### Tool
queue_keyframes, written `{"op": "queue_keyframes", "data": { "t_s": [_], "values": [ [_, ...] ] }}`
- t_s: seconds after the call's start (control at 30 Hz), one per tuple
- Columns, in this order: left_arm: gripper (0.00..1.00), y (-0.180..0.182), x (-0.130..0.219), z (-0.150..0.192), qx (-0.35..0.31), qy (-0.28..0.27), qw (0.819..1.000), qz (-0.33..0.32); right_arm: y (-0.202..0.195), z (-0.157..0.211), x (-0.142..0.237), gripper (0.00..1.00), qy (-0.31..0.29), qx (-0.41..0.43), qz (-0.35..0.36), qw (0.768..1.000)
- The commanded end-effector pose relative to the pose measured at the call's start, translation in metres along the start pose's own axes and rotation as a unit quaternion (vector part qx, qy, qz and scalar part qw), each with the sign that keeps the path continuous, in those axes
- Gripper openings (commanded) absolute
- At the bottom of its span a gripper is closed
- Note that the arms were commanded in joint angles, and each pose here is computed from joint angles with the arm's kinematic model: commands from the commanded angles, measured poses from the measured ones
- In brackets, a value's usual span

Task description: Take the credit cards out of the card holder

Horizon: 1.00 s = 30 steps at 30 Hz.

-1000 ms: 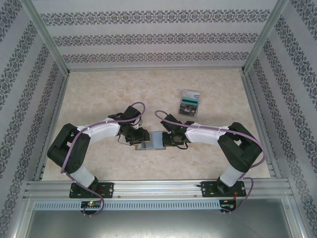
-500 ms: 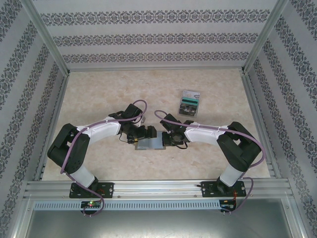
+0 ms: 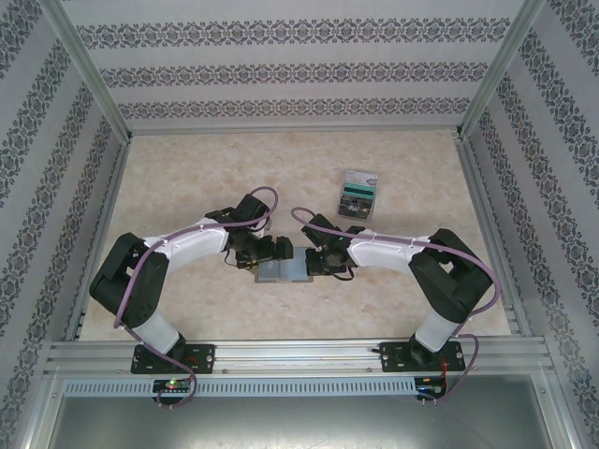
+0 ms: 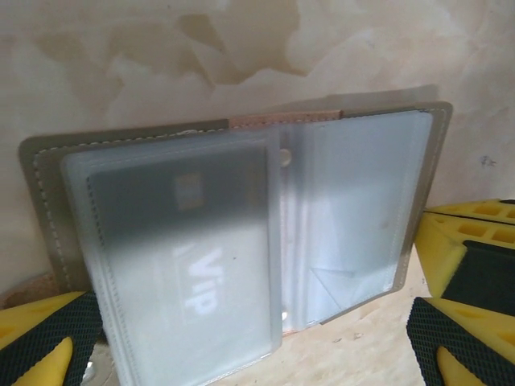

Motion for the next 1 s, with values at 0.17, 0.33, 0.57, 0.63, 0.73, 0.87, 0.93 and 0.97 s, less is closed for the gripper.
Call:
{"op": "queue_keyframes", "data": {
  "t_s": [0.17,0.33,0.57,0.63,0.73,0.87,0.93,0.97],
  "values": [
    [0.96,-0.004,0.001,0.001,-0.010,-0.002,1.000,-0.001,0.013,-0.001,-0.009,0.00,0.001,0.008,-0.020,1.000],
    [0.96,-0.001,-0.003,0.004,-0.009,0.009,1.000,-0.003,0.014,-0.001,-0.010,0.00,0.002,0.008,-0.021,1.000],
    [0.94,0.000,-0.012,0.008,-0.004,0.023,1.000,0.006,0.014,-0.001,-0.010,0.00,0.003,0.008,-0.022,1.000],
    [0.94,-0.001,-0.014,0.008,-0.003,0.028,1.000,0.010,0.014,-0.001,-0.010,0.00,0.003,0.007,-0.021,1.000],
    [0.93,-0.002,-0.017,0.010,-0.002,0.033,0.999,0.016,0.014,-0.001,-0.009,0.00,0.002,0.007,-0.022,1.000],
    [0.91,-0.012,-0.015,0.011,-0.007,0.036,0.998,0.041,0.014,0.000,-0.010,0.00,0.003,0.007,-0.022,1.000],
    [0.91,-0.018,-0.012,0.011,-0.011,0.036,0.998,0.055,0.014,0.000,-0.011,0.00,0.004,0.007,-0.021,1.000],
    [0.92,-0.019,-0.011,0.011,-0.013,0.035,0.998,0.057,0.014,0.000,-0.011,0.00,0.004,0.007,-0.022,1.000]
  ]
}}
Point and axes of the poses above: each hand's point on the last joint's axis, 136 mm out from that joint toward the fingers, its own x axis back along the fingers, its own y axis along the line the jaws close on, z = x × y, the point moved 1 cm from there along x, back along the fingers, and after that the axes turned 9 degrees about x, right-handed, at the moved point
